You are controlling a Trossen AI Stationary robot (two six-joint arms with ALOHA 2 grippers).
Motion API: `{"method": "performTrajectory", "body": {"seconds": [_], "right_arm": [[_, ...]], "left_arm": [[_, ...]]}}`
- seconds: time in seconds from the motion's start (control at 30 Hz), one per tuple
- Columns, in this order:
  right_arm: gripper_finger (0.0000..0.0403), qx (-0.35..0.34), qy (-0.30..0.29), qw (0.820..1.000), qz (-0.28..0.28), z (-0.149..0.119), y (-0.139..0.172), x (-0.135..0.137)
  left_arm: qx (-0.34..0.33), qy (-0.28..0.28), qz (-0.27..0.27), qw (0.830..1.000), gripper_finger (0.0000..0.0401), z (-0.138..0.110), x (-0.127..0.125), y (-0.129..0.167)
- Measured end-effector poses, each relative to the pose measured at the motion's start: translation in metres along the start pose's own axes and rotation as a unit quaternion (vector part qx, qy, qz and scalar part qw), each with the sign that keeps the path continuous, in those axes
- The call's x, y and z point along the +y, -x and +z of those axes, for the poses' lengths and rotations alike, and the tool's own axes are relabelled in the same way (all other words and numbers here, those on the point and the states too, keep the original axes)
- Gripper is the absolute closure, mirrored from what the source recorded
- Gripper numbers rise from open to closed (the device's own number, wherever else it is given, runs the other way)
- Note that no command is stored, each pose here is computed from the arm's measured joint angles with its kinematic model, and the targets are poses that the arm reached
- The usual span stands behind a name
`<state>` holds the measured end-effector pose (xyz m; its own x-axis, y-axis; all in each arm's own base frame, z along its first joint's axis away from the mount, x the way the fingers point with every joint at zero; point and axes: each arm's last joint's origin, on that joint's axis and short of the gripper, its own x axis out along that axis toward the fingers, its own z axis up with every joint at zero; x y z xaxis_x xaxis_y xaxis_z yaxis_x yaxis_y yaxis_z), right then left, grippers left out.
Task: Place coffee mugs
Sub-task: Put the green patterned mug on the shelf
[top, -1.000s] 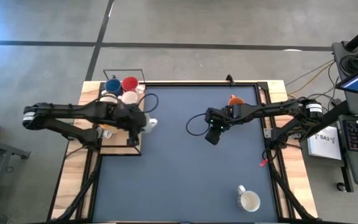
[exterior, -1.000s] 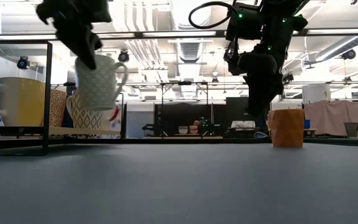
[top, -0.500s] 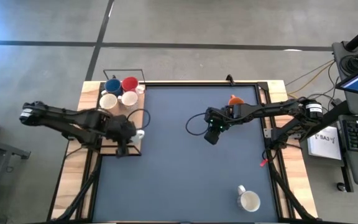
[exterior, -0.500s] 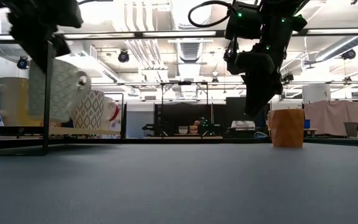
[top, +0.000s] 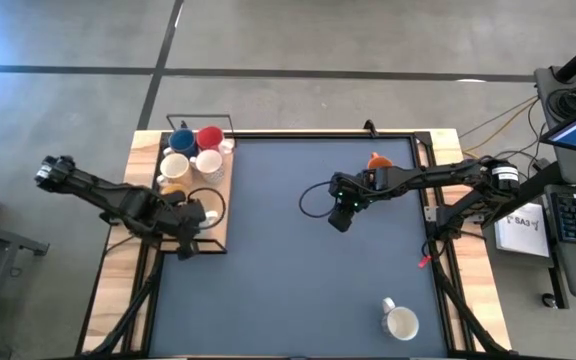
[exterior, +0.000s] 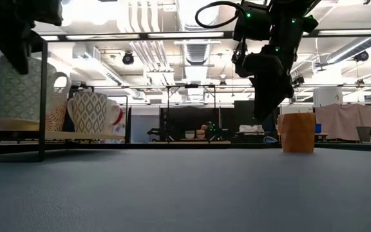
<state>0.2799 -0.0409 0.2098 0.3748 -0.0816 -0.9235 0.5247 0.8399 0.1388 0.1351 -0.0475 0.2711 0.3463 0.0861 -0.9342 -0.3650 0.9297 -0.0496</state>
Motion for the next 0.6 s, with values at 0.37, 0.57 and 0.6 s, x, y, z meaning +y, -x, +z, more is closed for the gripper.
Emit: {"method": "performTrajectory", "body": {"seconds": [0.37,0.57,0.6], "right_arm": [[0.0275,-0.001,-0.001,1.000,0.001,0.0002,0.0000,0.0001],[0.0275,-0.002,-0.001,1.000,0.001,0.0003,0.0000,0.0000],[0.0275,-0.002,-0.001,1.000,0.001,0.0003,0.0000,0.0000]], "left_arm": [[0.015,-0.001,0.008,1.000,0.0388,-0.0088,-0.0042,0.0012],[0.024,0.007,0.005,1.000,0.0388,-0.0108,-0.0040,-0.0013],[0.029,0.007,0.003,1.000,0.0388,-0.0111,-0.0042,-0.0016]]}}
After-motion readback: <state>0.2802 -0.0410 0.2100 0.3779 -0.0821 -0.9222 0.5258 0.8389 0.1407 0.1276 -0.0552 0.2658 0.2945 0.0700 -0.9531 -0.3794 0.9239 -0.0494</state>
